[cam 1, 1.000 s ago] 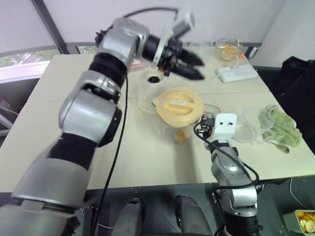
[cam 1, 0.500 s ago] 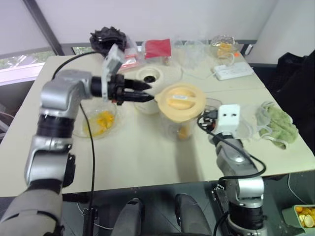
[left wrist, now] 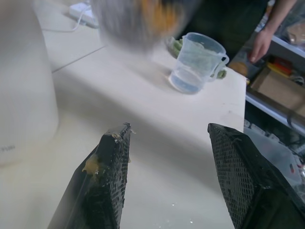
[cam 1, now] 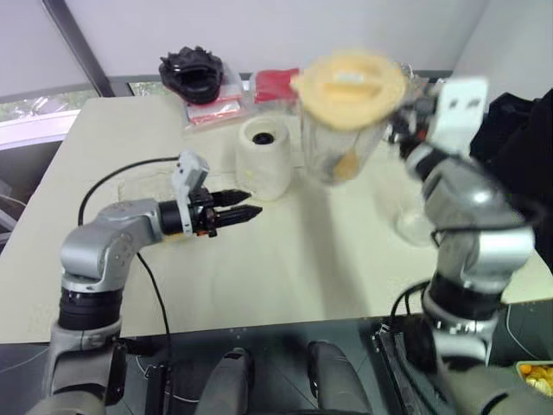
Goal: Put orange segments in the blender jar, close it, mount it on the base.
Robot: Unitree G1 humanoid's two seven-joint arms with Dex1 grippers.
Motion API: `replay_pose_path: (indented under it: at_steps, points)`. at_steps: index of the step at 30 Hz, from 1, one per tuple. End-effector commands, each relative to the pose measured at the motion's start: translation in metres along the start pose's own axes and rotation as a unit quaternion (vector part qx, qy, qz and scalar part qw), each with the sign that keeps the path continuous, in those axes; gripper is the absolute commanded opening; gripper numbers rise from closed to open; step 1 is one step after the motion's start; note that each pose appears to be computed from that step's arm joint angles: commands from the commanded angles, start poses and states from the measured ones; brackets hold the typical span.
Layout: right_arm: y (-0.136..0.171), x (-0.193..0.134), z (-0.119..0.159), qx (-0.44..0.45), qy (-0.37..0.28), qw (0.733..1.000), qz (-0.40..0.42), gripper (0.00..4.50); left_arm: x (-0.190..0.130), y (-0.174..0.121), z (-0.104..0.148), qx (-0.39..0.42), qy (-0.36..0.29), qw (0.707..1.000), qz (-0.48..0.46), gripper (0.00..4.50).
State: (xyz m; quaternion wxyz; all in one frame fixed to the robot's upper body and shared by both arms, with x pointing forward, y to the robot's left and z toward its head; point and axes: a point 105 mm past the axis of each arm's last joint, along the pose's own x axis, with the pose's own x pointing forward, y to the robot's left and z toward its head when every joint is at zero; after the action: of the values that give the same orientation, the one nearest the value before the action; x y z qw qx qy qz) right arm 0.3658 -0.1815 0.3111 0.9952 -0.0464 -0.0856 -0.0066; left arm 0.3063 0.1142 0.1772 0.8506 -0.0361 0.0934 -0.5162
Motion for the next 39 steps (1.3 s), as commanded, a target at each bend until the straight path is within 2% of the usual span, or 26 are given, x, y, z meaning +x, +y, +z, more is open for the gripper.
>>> replay_pose_path:
  at_steps: [1, 3, 6, 11, 15, 19, 25, 39]
  points:
    - [0.014, 0.017, 0.046, 0.013, -0.043, 0.998, 0.032, 1.01, 0.000, -0.010, 0.006, 0.021, -0.026, 0.999, 0.004, 2.62]
    - [0.032, 0.036, 0.065, 0.030, -0.053, 0.997, 0.056, 1.01, 0.001, -0.011, 0.002, 0.019, -0.030, 0.999, 0.010, 2.62]
    - [0.056, 0.059, 0.076, 0.047, -0.054, 0.995, 0.074, 1.01, 0.001, -0.010, -0.003, 0.021, -0.033, 0.999, 0.029, 2.62]
    - [0.092, 0.087, 0.076, 0.071, -0.048, 0.992, 0.097, 1.01, -0.004, -0.012, -0.005, 0.018, -0.043, 0.997, 0.054, 2.62]
    - [0.106, 0.099, 0.067, 0.069, -0.039, 0.991, 0.104, 1.01, -0.009, -0.013, -0.005, 0.017, -0.045, 0.996, 0.073, 2.62]
    - [0.112, 0.107, 0.045, 0.059, -0.016, 0.992, 0.108, 1.01, -0.014, -0.014, -0.005, 0.018, -0.044, 0.995, 0.087, 2.62]
    - [0.115, 0.108, 0.029, 0.047, 0.004, 0.992, 0.116, 1.01, -0.017, -0.012, -0.004, 0.019, -0.041, 0.994, 0.099, 2.62]
    - [0.113, 0.084, 0.015, 0.045, 0.038, 0.991, 0.123, 1.01, -0.010, -0.003, 0.001, 0.025, -0.040, 0.995, 0.093, 2.62]
